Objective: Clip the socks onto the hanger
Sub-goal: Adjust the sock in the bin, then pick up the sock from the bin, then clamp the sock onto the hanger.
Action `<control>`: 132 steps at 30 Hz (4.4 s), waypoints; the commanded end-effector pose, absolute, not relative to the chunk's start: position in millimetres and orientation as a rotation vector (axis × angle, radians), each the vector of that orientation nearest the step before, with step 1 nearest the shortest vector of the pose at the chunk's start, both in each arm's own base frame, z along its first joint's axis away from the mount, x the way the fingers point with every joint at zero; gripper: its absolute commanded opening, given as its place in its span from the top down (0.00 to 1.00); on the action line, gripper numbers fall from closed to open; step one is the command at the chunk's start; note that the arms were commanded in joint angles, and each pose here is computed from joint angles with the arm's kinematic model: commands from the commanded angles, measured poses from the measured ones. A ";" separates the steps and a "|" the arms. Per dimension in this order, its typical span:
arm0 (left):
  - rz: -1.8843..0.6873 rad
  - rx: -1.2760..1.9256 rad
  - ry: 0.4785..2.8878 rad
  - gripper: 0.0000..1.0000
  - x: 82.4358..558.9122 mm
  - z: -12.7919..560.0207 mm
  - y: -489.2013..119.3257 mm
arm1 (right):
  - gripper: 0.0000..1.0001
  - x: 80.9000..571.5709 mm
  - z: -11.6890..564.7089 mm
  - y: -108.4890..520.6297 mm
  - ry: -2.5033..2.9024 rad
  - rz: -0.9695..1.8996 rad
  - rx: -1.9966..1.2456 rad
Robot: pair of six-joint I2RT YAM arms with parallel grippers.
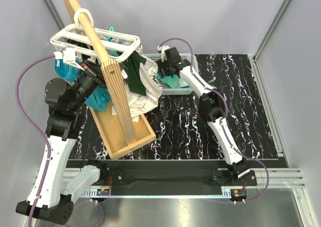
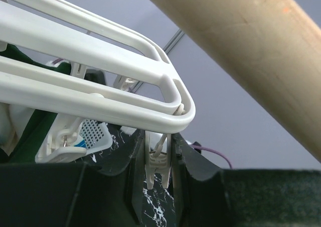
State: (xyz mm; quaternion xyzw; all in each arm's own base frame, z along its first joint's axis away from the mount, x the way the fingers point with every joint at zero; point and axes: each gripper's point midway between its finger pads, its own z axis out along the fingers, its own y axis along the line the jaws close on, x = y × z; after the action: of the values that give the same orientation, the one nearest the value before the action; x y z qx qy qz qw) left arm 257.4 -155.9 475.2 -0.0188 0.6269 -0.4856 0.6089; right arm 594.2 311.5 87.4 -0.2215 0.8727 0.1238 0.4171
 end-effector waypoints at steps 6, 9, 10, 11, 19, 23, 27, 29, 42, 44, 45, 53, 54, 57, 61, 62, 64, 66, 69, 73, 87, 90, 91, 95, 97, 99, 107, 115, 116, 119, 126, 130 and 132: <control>-1.120 0.004 1.401 1.00 249.0 484.2 -156.3 | 0.33 591.2 40.6 321.5 2.203 0.053 -0.639; -1.129 0.006 1.401 1.00 250.1 482.7 -157.6 | 0.42 584.1 29.0 322.1 2.241 0.089 -0.664; -1.133 0.005 1.402 1.00 250.8 482.6 -158.0 | 0.55 583.0 29.7 322.9 2.244 0.097 -0.665; -1.134 0.005 1.403 1.00 251.0 482.3 -157.9 | 0.61 582.8 31.2 321.8 2.248 0.100 -0.650; -1.133 0.001 1.402 1.00 248.5 485.5 -157.2 | 1.00 592.8 121.8 321.5 2.113 0.195 -0.533; -1.138 -0.019 1.403 1.00 248.5 485.3 -155.7 | 1.00 590.5 190.6 311.2 2.041 0.294 -0.439; -1.138 -0.047 1.404 1.00 249.5 483.2 -153.7 | 1.00 564.3 237.6 294.5 2.029 0.347 -0.370; -1.139 -0.059 1.403 1.00 249.4 482.8 -152.7 | 1.00 542.1 278.9 285.7 1.995 0.385 -0.333; -1.176 -0.037 1.387 1.00 244.1 491.6 -156.4 | 1.00 300.6 340.0 301.6 1.896 0.921 -0.511; -1.183 -0.025 1.389 1.00 243.5 491.4 -158.1 | 1.00 270.7 348.8 302.2 1.881 1.014 -0.522; -1.184 -0.024 1.390 1.00 244.1 490.7 -158.4 | 1.00 260.5 351.6 304.0 1.876 1.057 -0.535; -1.206 -0.019 1.390 1.00 245.2 490.0 -161.3 | 1.00 234.9 380.8 332.0 1.781 1.271 -0.568; -1.205 -0.018 1.389 1.00 245.4 491.1 -161.3 | 1.00 233.7 386.7 336.4 1.766 1.298 -0.580; -1.200 -0.029 1.388 1.00 246.0 492.5 -159.9 | 1.00 237.9 392.7 355.9 1.759 1.346 -0.580; -1.197 -0.032 1.399 1.00 246.3 491.6 -160.1 | 1.00 244.5 401.2 375.1 1.743 1.393 -0.539; -1.198 -0.033 1.399 1.00 246.6 491.9 -160.2 | 1.00 246.9 409.3 376.9 1.723 1.402 -0.528; -1.200 -0.037 1.404 1.00 247.0 491.3 -160.1 | 1.00 251.7 410.5 383.6 1.726 1.421 -0.506; -1.201 -0.037 1.403 1.00 246.7 491.9 -160.1 | 1.00 253.1 419.6 386.6 1.707 1.433 -0.504; -1.198 -0.048 1.409 1.00 247.9 490.6 -159.3 | 1.00 255.5 427.5 392.0 1.699 1.453 -0.494; -1.198 -0.056 1.409 1.00 248.6 489.5 -158.8 | 1.00 252.5 434.6 398.2 1.681 1.474 -0.506; -1.195 -0.070 1.388 1.00 246.5 494.4 -156.0 | 1.00 250.4 430.1 413.4 1.698 1.473 -0.532; -1.189 -0.076 1.386 1.00 248.0 494.6 -155.2 | 1.00 248.0 430.0 415.3 1.699 1.472 -0.540; -1.187 -0.078 1.391 1.00 249.3 493.1 -155.4 | 1.00 248.3 430.0 415.2 1.698 1.470 -0.540; -1.171 -0.095 1.401 1.00 253.5 488.6 -153.4 | 1.00 243.4 432.3 417.2 1.692 1.470 -0.553; -1.169 -0.091 1.401 1.00 253.9 488.5 -153.8 | 1.00 242.4 431.6 417.8 1.695 1.470 -0.554; -1.169 -0.090 1.400 1.00 254.1 488.4 -153.6 | 1.00 242.5 432.0 419.1 1.694 1.472 -0.555; -1.155 -0.095 1.404 1.00 254.6 487.7 -152.1 | 1.00 239.4 437.2 421.7 1.682 1.475 -0.562; -1.148 -0.112 1.409 1.00 255.2 487.4 -150.1 | 1.00 247.9 436.3 426.8 1.701 1.429 -0.544; -1.146 -0.116 1.409 1.00 254.1 488.0 -149.6 | 1.00 249.0 433.4 428.5 1.711 1.422 -0.541; -1.147 -0.155 1.411 1.00 255.6 489.3 -146.4 | 1.00 251.4 429.6 430.5 1.723 1.382 -0.530; -1.067 -0.242 1.457 1.00 262.4 480.7 -133.9 | 1.00 249.4 431.3 435.9 1.723 1.298 -0.543; -1.037 -0.266 1.481 1.00 263.7 476.6 -130.3 | 1.00 253.6 432.4 435.6 1.727 1.247 -0.527; -1.016 -0.270 1.490 1.00 264.7 474.9 -127.9 | 1.00 253.7 432.5 435.9 1.726 1.232 -0.527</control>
State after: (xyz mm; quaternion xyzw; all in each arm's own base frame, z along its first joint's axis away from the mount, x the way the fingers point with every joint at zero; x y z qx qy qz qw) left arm 262.7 -141.1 463.0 -0.1024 0.6542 -0.4678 0.5854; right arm 248.3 438.1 408.3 -0.2170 0.7187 0.5101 0.4198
